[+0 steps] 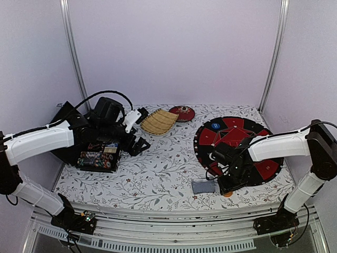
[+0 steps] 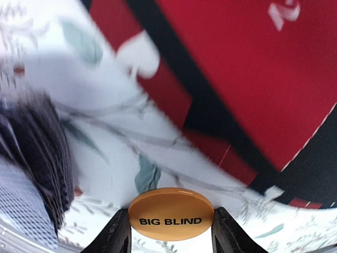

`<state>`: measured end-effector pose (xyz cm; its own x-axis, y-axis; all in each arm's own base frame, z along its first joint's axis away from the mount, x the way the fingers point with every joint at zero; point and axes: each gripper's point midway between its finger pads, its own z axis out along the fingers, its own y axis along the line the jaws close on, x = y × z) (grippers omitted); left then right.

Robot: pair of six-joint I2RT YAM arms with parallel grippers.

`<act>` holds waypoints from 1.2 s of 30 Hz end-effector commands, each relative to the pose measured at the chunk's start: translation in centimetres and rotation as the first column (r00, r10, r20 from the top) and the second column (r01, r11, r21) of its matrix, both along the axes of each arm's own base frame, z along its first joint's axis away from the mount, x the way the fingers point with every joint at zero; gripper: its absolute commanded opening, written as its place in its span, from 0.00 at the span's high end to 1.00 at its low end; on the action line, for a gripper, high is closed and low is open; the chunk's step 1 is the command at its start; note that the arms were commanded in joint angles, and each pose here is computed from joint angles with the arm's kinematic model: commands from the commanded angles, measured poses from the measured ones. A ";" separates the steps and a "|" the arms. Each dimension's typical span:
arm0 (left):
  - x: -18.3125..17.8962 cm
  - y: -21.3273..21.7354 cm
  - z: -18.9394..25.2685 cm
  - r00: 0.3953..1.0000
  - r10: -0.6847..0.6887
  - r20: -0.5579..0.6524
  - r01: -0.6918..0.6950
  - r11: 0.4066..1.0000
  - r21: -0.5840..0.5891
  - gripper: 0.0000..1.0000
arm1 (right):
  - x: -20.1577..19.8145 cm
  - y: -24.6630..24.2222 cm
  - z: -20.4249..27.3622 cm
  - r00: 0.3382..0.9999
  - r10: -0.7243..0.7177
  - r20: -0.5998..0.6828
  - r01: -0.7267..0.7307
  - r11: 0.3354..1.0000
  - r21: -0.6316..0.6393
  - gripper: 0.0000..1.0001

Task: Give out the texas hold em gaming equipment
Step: Move the big blind button to the center of the board, then pick up the big blind button from the center of the board.

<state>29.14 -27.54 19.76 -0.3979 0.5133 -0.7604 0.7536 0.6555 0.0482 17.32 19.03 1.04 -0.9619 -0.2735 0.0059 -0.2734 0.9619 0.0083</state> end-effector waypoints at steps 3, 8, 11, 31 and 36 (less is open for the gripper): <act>-0.3 0.3 -0.3 1.000 -0.007 -0.013 0.008 1.000 0.012 0.02 | -6.8 -2.3 -1.7 0.973 -0.022 -0.228 0.004 0.997 -0.082 0.50; -0.3 0.4 -0.4 1.000 -0.006 -0.015 0.006 1.000 0.017 0.02 | -7.2 -2.9 -1.5 0.972 -0.034 -0.231 0.010 0.994 -0.105 0.47; -0.4 0.3 -0.4 1.000 -0.008 -0.016 0.009 1.000 0.015 0.02 | -5.9 -2.5 -1.7 0.981 -0.031 -0.194 0.008 0.993 -0.120 0.42; -0.5 0.6 -0.3 1.000 -0.003 -0.007 0.004 1.000 0.022 0.02 | -6.0 -2.7 -2.4 0.986 -0.031 -0.164 0.006 0.988 -0.153 0.45; -0.5 0.7 -0.3 1.000 -0.002 -0.007 0.003 1.000 0.024 0.02 | -5.8 -2.8 -2.2 0.988 -0.032 -0.150 0.008 0.988 -0.156 0.51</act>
<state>28.88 -27.28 19.34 -0.4080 0.5270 -0.7455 0.7550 0.6539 0.0490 12.46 18.27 0.93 -0.9564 -0.2480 0.1543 -0.2529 0.9674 -0.0126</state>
